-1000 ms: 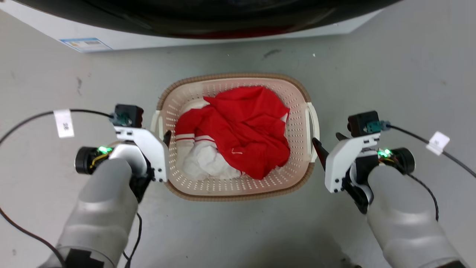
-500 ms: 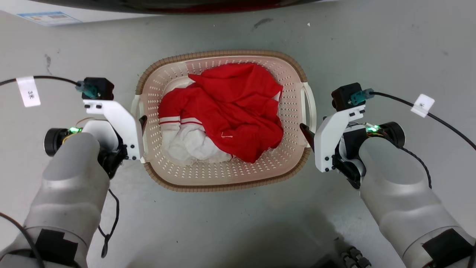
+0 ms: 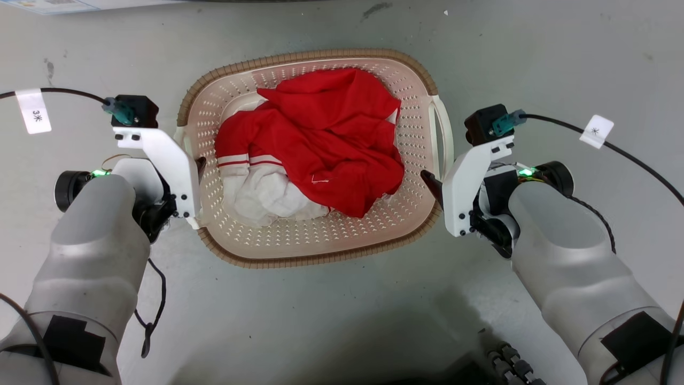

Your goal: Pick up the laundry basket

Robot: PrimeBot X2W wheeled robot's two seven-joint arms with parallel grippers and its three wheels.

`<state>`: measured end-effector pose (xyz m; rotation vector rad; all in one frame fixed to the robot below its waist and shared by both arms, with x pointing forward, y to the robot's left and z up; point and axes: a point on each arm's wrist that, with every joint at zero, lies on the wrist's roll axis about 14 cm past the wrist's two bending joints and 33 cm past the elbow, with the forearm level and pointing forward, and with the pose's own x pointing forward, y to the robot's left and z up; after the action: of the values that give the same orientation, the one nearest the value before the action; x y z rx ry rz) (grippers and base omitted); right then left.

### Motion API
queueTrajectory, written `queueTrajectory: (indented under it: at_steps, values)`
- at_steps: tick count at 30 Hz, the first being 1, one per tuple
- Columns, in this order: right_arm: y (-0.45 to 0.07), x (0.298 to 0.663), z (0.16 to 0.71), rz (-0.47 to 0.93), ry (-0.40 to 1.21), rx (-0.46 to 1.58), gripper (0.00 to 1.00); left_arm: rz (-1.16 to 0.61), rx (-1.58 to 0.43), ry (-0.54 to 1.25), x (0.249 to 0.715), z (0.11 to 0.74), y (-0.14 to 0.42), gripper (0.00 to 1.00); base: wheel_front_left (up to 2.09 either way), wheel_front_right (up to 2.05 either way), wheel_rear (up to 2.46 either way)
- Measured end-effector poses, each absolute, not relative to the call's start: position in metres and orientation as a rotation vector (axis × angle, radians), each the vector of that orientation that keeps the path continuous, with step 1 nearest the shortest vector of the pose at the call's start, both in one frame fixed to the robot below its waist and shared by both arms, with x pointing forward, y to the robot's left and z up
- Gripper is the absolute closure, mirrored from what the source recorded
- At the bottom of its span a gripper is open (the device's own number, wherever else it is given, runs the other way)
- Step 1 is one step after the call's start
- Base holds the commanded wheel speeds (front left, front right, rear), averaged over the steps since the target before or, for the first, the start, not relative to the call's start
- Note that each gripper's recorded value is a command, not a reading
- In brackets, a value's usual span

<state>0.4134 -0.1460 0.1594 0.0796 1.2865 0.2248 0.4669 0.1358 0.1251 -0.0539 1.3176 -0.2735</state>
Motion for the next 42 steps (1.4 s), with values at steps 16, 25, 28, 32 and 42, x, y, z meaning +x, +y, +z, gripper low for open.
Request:
queueTrajectory:
  at_steps: [16, 25, 28, 32, 42]
  values:
    - [-0.139, 0.402, 0.157, 0.236, 1.359, 0.112, 1.00, -0.296, -0.076, 1.340, 0.465, 0.125, 0.126, 1.00, 0.00, 0.00, 0.00]
    - [-0.139, 0.404, 0.163, 0.234, 1.377, 0.112, 1.00, -0.295, -0.093, 1.355, 0.464, 0.134, 0.123, 1.00, 0.00, 0.00, 0.00]
    - [-0.140, 0.401, 0.169, 0.228, 1.401, 0.112, 1.00, -0.296, -0.101, 1.358, 0.462, 0.142, 0.121, 1.00, 0.00, 0.00, 0.00]
    - [-0.140, 0.390, 0.180, 0.228, 1.456, 0.112, 1.00, -0.292, -0.115, 1.385, 0.452, 0.157, 0.118, 1.00, 0.00, 0.00, 0.00]
    - [-0.142, 0.364, 0.221, 0.221, 1.546, 0.118, 1.00, -0.298, -0.147, 1.420, 0.424, 0.208, 0.108, 1.00, 0.00, 0.00, 0.00]
